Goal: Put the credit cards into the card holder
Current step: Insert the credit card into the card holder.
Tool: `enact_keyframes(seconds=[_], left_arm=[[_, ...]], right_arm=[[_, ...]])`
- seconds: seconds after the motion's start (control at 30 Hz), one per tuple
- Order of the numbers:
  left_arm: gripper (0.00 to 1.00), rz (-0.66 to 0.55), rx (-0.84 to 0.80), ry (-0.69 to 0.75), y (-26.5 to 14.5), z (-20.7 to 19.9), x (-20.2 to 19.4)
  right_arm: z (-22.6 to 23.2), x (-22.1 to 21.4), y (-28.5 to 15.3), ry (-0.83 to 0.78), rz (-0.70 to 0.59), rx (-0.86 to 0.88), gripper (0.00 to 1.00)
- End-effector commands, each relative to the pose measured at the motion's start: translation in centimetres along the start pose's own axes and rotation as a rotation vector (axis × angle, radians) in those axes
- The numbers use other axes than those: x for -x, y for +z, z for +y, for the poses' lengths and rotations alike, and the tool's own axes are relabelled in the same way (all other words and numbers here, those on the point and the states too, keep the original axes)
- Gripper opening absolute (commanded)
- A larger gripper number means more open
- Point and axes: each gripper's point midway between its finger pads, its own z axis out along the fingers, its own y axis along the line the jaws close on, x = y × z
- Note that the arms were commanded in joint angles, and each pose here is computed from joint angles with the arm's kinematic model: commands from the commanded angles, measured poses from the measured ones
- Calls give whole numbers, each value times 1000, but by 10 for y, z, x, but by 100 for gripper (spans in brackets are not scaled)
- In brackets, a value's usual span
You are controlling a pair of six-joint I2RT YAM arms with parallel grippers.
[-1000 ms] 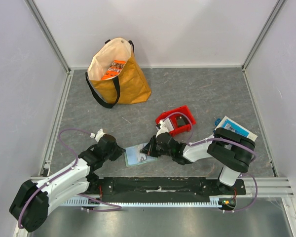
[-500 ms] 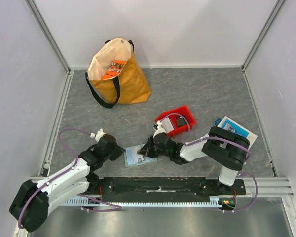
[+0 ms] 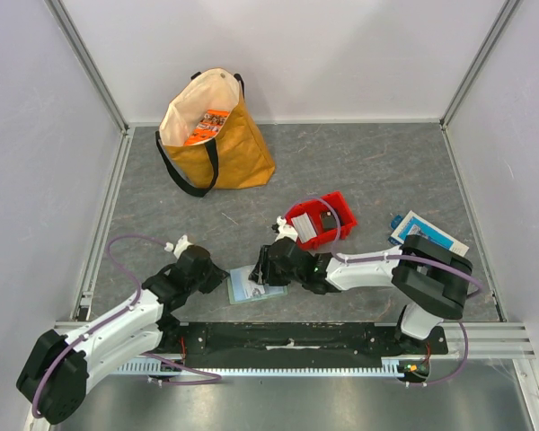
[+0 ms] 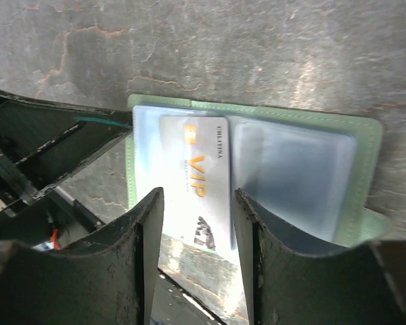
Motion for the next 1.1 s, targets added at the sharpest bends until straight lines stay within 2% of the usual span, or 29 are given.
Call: enact_keyframes(seconds=[0.0,0.43,0.73,0.9,1.0,1.07], left_arm=[[2,-4,7,18,0,6,-1],[2,-3,-1,15,-1,5,-1],[2,-2,-5,8,-2,5,-2],[2,-2,-3,9,-2,5,-2],[2,-4,-4,8,-2,5,-1],[2,-7,-3,8,-3,4,0]], right_arm=[[-25,6,-9,-100,0,-146,53],[10,-16,6,-102,98,9,46],[43,-16,10,-147,111,75,41],[51,-18,14,-161,130,100,33],[47,-17,13,-169,125,79,35],[38,-10,10,-184,90,32,41]])
